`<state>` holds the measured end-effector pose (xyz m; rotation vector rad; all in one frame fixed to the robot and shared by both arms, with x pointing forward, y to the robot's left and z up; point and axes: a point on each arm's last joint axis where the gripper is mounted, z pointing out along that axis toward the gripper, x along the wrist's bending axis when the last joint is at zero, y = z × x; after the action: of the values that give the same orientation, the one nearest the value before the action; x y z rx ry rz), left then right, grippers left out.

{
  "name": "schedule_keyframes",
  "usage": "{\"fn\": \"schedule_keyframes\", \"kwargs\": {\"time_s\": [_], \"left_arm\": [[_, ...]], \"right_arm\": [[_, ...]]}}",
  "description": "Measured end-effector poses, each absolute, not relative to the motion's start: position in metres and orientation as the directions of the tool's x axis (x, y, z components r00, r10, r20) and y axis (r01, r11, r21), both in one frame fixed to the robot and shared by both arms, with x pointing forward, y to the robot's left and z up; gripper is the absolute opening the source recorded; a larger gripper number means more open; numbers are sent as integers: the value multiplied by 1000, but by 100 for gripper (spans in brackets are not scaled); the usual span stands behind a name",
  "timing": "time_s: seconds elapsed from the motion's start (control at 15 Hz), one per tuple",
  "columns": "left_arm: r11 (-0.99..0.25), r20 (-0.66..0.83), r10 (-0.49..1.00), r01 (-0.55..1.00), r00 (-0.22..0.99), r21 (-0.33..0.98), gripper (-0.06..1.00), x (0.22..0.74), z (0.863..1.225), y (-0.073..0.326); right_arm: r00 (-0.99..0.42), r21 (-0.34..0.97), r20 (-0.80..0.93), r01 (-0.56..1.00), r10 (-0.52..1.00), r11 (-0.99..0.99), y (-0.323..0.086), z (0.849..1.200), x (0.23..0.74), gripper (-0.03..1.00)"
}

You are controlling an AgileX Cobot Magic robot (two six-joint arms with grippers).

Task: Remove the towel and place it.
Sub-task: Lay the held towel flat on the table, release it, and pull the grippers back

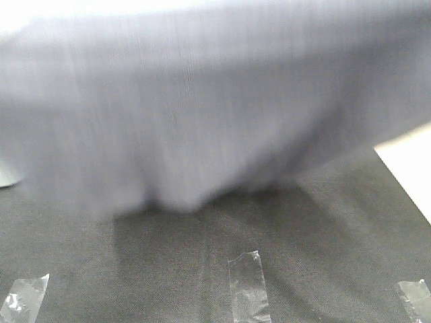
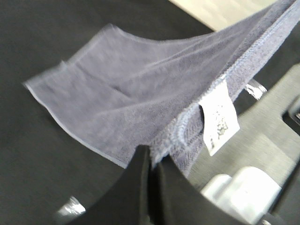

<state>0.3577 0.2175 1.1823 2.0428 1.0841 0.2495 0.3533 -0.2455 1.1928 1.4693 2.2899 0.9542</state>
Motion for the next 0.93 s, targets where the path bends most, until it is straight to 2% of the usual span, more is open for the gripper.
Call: {"fn": "schedule_keyframes", "kwargs": {"time_s": [0.4,0.67,0.93], "left_arm": [[-282,-308,754,710,580,645,0,339,1147,219],[-303,-381,765,812,519,499,0,338,1098,216],[-327,-400,794,876,458,355,0,353,1067,211]], "right_arm": [[-441,605,207,759,874,240,-251,1150,317,2],[-404,473,258,845,878,250,-248,1111,324,2],[-367,340,292,903,883,262,-241,1092,346,2]]}}
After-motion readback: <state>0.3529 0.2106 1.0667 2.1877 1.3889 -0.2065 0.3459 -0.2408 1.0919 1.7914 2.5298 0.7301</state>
